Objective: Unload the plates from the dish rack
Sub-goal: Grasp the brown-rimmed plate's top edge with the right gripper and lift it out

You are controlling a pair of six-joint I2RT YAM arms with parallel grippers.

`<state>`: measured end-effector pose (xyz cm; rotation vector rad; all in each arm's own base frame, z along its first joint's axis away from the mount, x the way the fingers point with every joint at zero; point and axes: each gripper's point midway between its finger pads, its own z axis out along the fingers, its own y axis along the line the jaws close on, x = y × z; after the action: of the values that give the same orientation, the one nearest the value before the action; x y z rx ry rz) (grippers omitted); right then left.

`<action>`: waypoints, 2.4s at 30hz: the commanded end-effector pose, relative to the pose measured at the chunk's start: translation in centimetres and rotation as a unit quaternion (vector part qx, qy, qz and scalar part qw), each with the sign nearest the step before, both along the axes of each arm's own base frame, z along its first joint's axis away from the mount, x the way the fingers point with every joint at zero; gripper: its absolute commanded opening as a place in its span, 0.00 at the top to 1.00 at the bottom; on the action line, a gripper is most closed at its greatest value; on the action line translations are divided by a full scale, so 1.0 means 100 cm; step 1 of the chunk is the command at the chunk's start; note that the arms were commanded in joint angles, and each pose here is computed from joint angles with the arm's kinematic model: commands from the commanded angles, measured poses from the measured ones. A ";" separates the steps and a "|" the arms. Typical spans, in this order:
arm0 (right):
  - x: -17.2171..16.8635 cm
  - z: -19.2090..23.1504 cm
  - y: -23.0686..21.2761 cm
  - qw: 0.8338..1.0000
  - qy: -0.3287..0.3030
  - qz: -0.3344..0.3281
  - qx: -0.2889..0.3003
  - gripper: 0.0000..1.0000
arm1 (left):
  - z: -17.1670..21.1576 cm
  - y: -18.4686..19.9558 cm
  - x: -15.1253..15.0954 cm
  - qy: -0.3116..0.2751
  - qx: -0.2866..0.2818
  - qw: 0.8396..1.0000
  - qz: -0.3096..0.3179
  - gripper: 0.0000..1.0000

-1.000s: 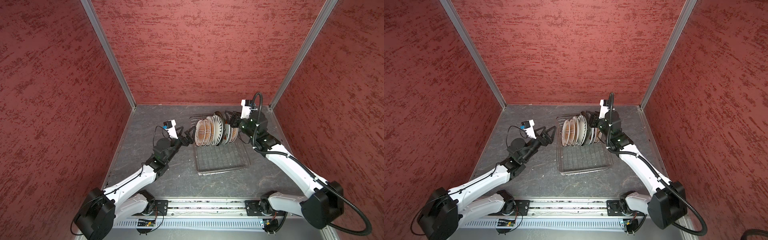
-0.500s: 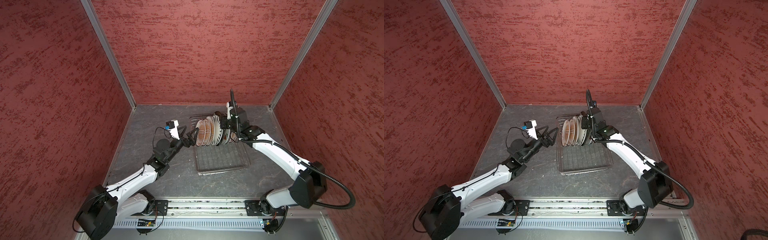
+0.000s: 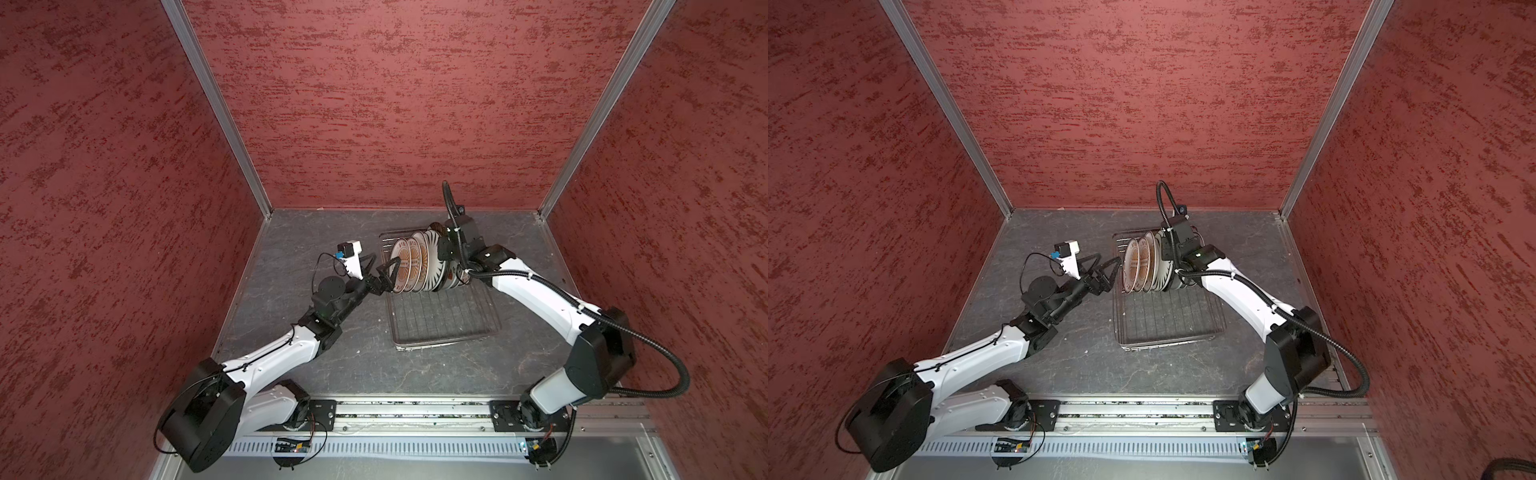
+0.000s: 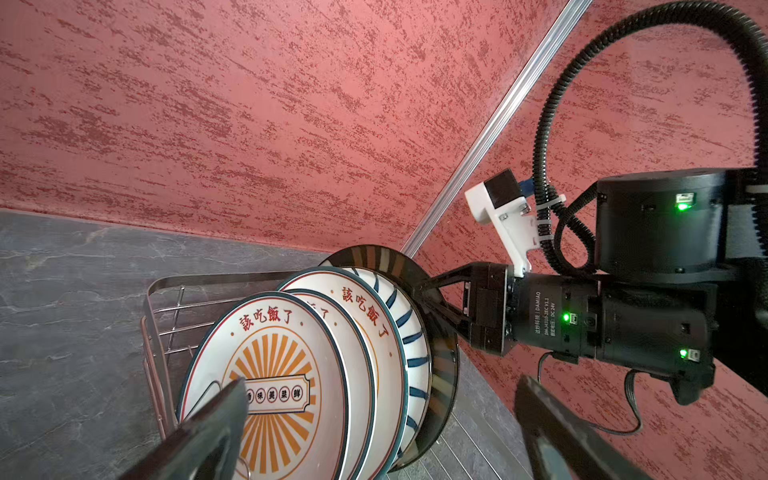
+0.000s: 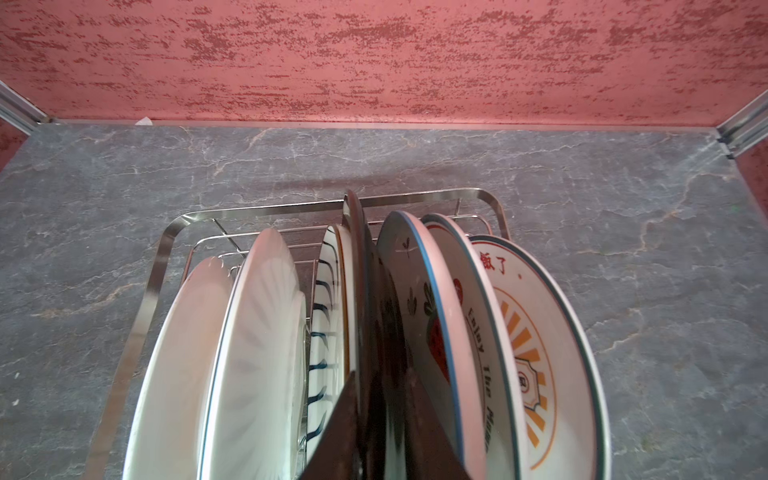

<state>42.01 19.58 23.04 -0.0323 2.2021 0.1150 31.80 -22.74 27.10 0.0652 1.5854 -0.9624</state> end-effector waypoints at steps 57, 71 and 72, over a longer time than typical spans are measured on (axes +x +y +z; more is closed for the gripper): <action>-0.052 0.165 -0.078 0.969 -0.193 -0.136 -0.068 1.00 | 0.008 -0.014 -0.006 0.008 0.015 0.999 -0.032 0.01; -0.101 0.206 -0.103 0.951 -0.282 -0.116 0.047 1.00 | 0.028 0.022 -0.033 -0.014 0.026 0.999 0.011 0.00; -0.104 0.211 -0.101 0.950 -0.288 -0.103 0.061 1.00 | 0.027 0.021 -0.035 -0.011 0.026 1.000 0.007 0.01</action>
<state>32.74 10.85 38.14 0.0941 1.7938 -0.0289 28.66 -20.25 31.66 0.0737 1.5245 -0.9132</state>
